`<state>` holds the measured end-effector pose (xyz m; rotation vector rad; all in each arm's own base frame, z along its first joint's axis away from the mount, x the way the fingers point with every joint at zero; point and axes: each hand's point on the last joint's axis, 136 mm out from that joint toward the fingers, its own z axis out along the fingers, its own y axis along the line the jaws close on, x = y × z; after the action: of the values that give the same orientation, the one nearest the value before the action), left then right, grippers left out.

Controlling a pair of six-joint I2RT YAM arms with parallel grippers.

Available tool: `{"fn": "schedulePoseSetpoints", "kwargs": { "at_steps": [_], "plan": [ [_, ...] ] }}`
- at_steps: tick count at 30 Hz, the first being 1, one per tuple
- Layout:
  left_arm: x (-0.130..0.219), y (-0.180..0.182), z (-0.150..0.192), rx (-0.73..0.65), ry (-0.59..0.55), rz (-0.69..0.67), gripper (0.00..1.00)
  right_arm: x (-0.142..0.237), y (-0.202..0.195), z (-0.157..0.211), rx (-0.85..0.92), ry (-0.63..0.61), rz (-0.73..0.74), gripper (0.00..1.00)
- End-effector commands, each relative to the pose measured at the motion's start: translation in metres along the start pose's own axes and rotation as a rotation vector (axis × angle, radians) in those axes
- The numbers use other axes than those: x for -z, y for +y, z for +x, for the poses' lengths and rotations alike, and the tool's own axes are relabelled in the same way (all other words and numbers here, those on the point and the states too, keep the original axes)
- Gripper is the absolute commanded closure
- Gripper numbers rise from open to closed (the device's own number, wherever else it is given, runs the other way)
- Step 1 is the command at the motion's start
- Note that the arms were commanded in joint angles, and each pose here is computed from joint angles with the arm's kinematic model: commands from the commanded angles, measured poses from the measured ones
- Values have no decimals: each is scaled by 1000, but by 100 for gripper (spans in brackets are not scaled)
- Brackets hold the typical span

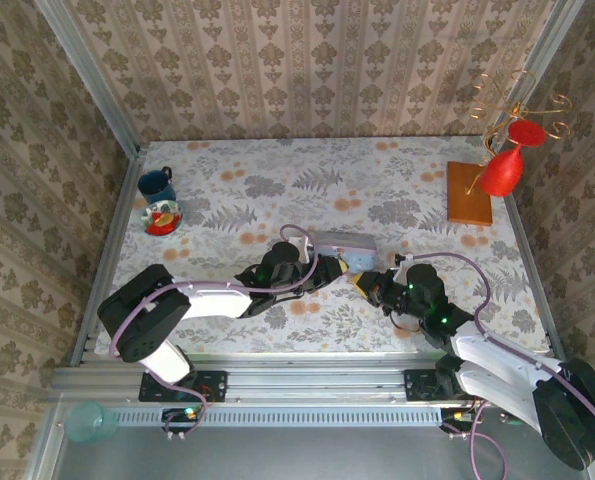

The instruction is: Unlock the padlock with the key

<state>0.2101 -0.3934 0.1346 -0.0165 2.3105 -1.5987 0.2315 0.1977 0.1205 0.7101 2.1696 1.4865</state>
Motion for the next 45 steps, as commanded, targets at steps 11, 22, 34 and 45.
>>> {"fn": "schedulePoseSetpoints", "kwargs": {
  "at_steps": [11,22,34,45],
  "plan": [
    [-7,6,42,-38,151,8,100,10,86,10,142,27,-246,100],
    [-6,7,41,-35,147,5,100,9,82,8,183,17,-209,100],
    [-1,7,39,-35,145,3,100,17,64,-10,144,-14,-193,96],
    [1,4,18,24,67,53,100,30,37,-4,164,-24,-102,76]
  ]
}}
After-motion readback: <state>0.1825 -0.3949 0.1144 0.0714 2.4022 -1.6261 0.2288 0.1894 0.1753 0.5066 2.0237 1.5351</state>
